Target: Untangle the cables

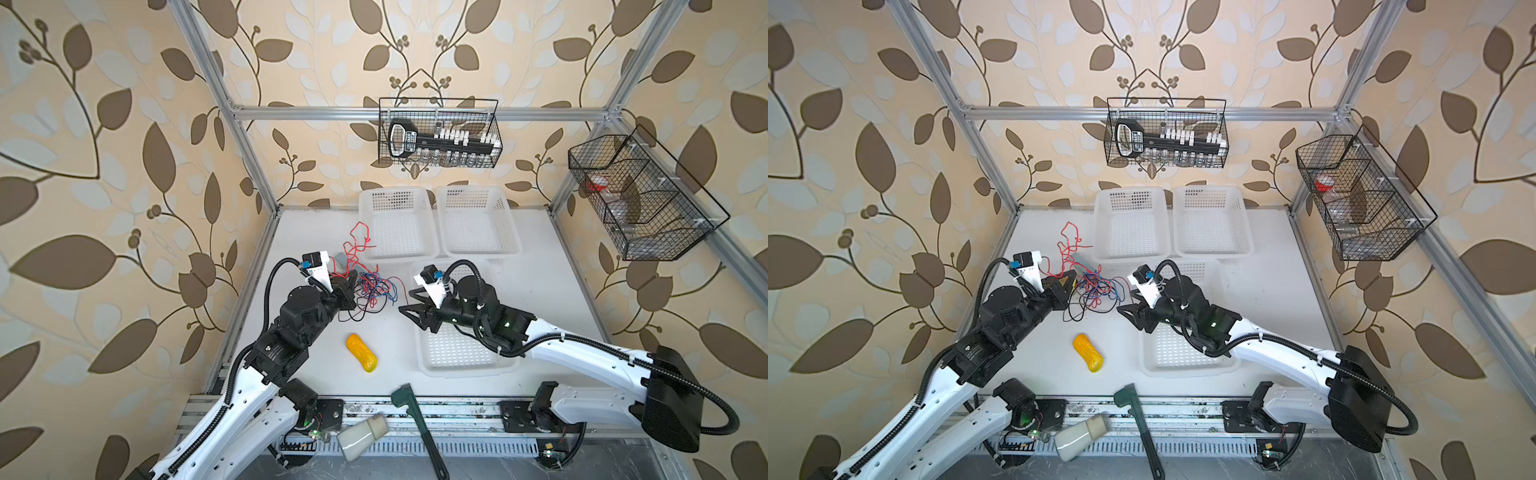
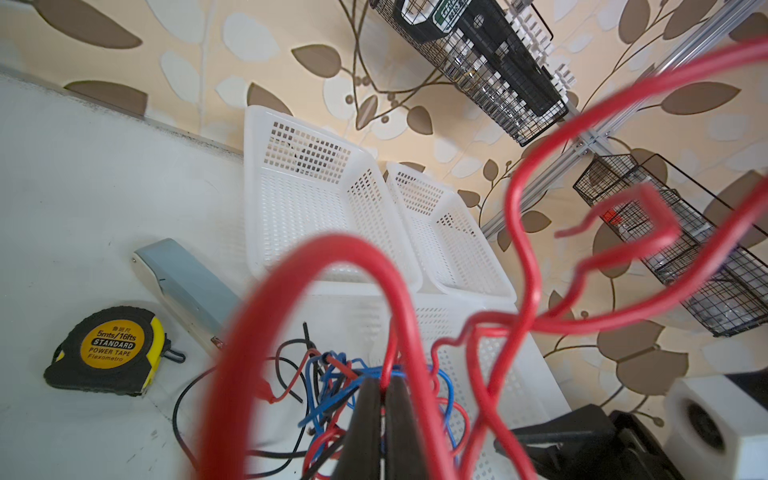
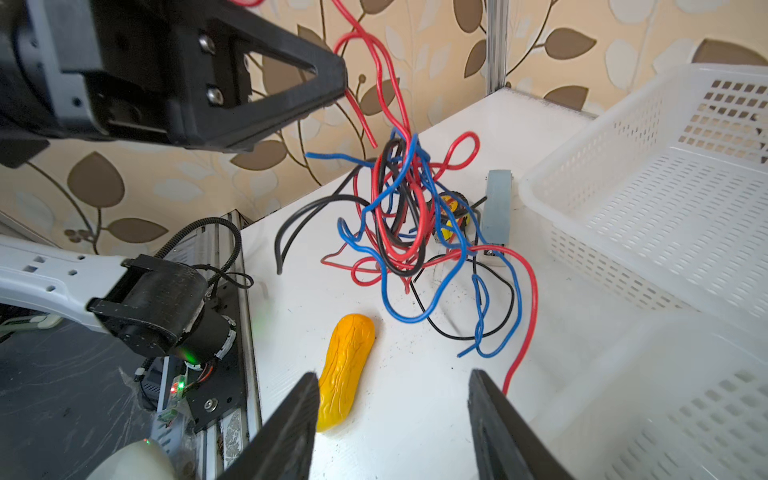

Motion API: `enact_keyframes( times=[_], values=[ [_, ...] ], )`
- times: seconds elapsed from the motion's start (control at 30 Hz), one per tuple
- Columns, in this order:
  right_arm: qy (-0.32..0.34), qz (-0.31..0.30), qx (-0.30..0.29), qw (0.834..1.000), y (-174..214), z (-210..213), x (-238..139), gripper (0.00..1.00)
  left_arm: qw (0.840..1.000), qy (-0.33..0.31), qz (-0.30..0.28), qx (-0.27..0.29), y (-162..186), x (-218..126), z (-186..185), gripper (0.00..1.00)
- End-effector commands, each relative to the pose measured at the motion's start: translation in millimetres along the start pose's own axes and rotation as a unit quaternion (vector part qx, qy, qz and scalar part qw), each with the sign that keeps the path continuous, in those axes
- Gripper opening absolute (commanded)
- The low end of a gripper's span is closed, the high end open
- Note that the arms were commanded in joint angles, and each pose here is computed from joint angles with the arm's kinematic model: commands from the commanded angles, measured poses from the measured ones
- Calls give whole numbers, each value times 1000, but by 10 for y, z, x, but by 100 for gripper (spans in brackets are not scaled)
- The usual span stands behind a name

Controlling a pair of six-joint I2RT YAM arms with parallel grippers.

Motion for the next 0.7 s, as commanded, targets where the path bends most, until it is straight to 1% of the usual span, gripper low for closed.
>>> enact_keyframes(
  times=[0.0, 0.13, 0.23, 0.33, 0.4, 0.53, 0.67],
  values=[
    [23, -22, -7, 999, -169, -15, -61, 59, 999, 1, -49, -7, -186, -88, -19, 0],
    [74, -4, 14, 997, -69, -234, -4, 57, 999, 8, -41, -2, -153, -88, -29, 0],
    [108, 17, 21, 994, 55, -371, 57, 56, 999, 30, -26, -7, -84, -35, -68, 0],
    [122, 39, 23, 991, 183, -447, 142, 56, 998, 54, -17, -17, -25, 31, -114, 0],
    [123, 49, 24, 991, 242, -471, 197, 56, 998, 58, -9, -22, 9, 72, -119, 0],
    [116, 59, 30, 991, 309, -490, 328, 55, 999, 44, 7, -23, 85, 119, -73, 0],
    [132, 64, 32, 989, 321, -556, 438, 54, 999, 19, 22, -25, 170, 127, 11, 0]
  ],
)
Point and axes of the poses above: each gripper's point midway between its finger pads, its own x axis out along the fingers, its own z axis along the line the jaws close on, y = z × x, the point moved 5 cm from there along -x, back along the fingers, and after that the axes turned 8 degrees about x, right-handed, at the moved point
